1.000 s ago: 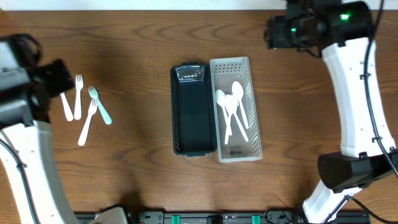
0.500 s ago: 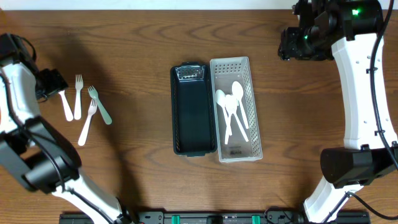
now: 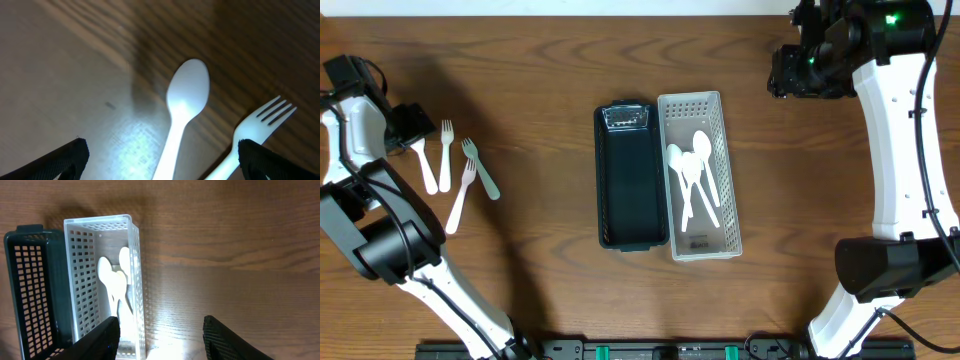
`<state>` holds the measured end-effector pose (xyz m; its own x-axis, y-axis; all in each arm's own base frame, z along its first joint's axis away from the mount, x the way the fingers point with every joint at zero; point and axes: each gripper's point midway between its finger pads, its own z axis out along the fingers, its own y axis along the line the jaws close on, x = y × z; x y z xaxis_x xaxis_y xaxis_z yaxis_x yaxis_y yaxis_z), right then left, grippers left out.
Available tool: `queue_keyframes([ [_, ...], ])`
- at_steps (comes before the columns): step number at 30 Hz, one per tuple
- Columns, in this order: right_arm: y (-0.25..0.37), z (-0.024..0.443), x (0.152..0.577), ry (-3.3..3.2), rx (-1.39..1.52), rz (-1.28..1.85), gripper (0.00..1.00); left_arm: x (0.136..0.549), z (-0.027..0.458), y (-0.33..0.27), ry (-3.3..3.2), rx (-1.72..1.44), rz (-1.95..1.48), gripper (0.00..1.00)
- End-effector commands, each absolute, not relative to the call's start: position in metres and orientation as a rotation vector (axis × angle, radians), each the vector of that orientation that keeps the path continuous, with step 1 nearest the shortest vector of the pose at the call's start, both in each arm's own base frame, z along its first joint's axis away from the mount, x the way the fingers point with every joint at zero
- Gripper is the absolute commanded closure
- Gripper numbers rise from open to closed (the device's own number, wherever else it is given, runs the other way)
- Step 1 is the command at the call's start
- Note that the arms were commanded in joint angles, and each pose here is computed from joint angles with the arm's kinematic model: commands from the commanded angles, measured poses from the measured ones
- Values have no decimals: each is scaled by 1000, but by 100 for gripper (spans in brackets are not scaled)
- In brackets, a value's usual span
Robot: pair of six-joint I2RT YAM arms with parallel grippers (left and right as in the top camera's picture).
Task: Pack container
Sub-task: 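Move left gripper over the forks and grasp a white spoon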
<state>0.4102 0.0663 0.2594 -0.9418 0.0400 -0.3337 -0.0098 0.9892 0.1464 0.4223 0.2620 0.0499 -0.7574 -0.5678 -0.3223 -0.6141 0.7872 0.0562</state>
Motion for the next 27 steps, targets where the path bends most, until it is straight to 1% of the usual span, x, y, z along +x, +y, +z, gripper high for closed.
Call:
queue_keyframes([
  [1, 68, 258, 409, 2800, 37, 213, 43, 434, 47, 261, 2673, -900, 167, 2],
  [7, 72, 258, 409, 2800, 25, 216, 43, 440, 35, 261, 2684, -883, 143, 2],
  [10, 72, 258, 409, 2800, 26, 216, 43, 449, 37, 262, 2669, -816, 138, 2],
  [15, 72, 258, 408, 2801, 40, 218, 44, 457, 38, 266, 2635, -800, 145, 2],
  [23, 72, 258, 408, 2802, 62, 222, 43, 448, 0, 261, 2720, -825, 119, 2],
  [27, 72, 257, 408, 2805, 78, 225, 43, 446, -7, 260, 2734, -829, 115, 2],
])
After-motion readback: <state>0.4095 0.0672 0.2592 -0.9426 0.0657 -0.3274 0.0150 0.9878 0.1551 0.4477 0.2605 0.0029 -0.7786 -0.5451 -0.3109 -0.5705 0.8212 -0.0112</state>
